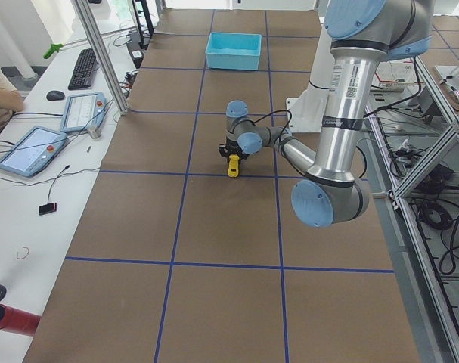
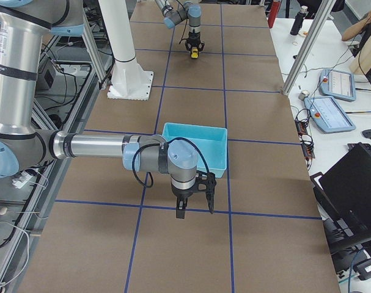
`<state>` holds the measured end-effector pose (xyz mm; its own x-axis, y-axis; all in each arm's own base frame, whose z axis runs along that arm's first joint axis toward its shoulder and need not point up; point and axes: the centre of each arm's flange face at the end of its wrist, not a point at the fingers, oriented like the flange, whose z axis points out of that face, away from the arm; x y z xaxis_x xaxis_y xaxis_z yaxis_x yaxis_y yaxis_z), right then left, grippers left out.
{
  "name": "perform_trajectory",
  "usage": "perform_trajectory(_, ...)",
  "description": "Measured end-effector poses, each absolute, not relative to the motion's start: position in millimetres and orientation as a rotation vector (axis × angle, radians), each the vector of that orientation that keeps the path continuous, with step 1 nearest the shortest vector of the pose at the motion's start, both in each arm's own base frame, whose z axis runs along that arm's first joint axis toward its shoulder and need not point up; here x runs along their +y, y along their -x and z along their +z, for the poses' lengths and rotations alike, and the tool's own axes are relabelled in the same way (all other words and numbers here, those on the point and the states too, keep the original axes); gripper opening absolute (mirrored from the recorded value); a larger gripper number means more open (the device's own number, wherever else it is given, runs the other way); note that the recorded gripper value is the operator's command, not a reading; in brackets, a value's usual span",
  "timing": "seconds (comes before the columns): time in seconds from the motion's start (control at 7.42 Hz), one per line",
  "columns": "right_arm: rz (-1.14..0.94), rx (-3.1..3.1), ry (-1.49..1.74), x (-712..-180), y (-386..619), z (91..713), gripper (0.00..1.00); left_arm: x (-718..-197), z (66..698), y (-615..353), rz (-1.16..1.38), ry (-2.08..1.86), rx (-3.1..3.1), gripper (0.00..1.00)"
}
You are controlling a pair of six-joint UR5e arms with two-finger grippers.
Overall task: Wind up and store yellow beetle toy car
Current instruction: 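Keep pulling the car backward along the table to wind it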
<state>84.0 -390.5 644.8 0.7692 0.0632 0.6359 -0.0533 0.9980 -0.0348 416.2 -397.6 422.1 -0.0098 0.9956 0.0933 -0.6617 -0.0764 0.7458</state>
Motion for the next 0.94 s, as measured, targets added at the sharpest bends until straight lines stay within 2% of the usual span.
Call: perform_trajectory(0.94, 0.064, -0.691, 0.017, -389.6, -84.7, 646.3, 1.00, -389.4, 448.0, -400.8, 1.511, -0.763, 0.607, 0.00)
